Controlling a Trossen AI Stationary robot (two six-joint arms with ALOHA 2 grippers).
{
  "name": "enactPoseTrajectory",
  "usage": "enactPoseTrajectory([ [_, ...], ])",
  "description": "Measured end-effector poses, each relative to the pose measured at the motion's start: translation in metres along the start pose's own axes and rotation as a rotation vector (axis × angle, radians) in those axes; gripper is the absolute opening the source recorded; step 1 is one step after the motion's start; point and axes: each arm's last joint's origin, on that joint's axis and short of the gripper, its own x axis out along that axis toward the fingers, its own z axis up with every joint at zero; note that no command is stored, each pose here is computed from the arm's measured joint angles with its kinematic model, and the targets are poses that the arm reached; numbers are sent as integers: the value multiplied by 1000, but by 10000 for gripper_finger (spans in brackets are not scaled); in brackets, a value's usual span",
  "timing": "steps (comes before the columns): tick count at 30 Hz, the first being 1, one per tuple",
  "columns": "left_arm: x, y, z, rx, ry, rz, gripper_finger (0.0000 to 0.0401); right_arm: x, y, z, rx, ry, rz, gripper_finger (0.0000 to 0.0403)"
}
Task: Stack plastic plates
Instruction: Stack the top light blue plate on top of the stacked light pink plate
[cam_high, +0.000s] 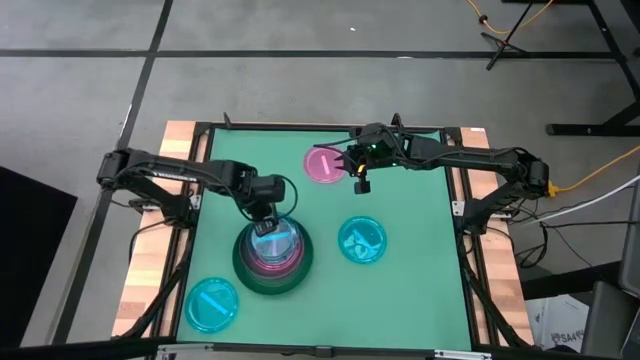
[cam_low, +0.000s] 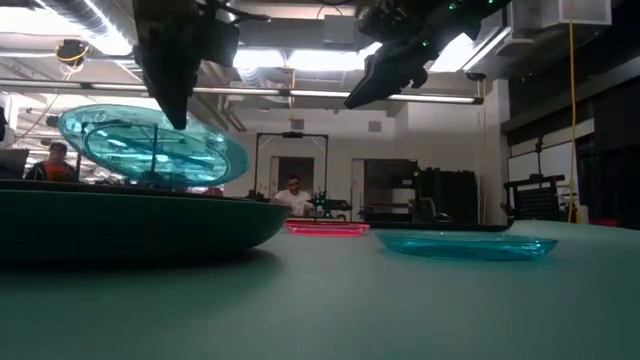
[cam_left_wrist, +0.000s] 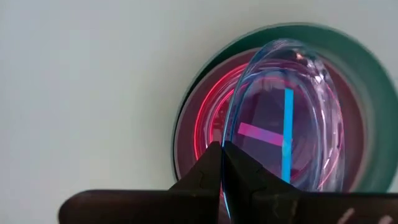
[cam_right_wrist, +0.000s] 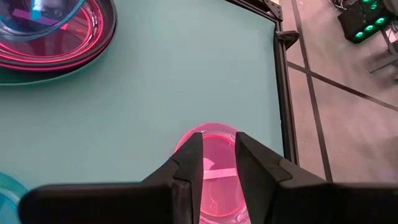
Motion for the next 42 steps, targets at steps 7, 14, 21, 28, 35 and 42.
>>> enactPoseTrajectory([
  [7, 15, -3, 3, 1, 62, 0, 1, 0, 0, 0, 0, 0, 0, 83],
  [14, 28, -9, 4, 18, 110, 16, 1, 0, 0, 0, 0, 0, 0, 83],
  [21, 38, -12, 4, 27, 139, 29, 2, 0, 0, 0, 0, 0, 0, 83],
  [28, 52, -19, 4, 47, 179, 50, 13, 0, 0, 0, 0, 0, 0, 83],
  [35, 68, -25, 4, 64, 217, 67, 29, 0, 0, 0, 0, 0, 0, 83],
  [42, 75, -28, 8, 40, 189, 55, 61, 0, 0, 0, 0, 0, -1, 83],
])
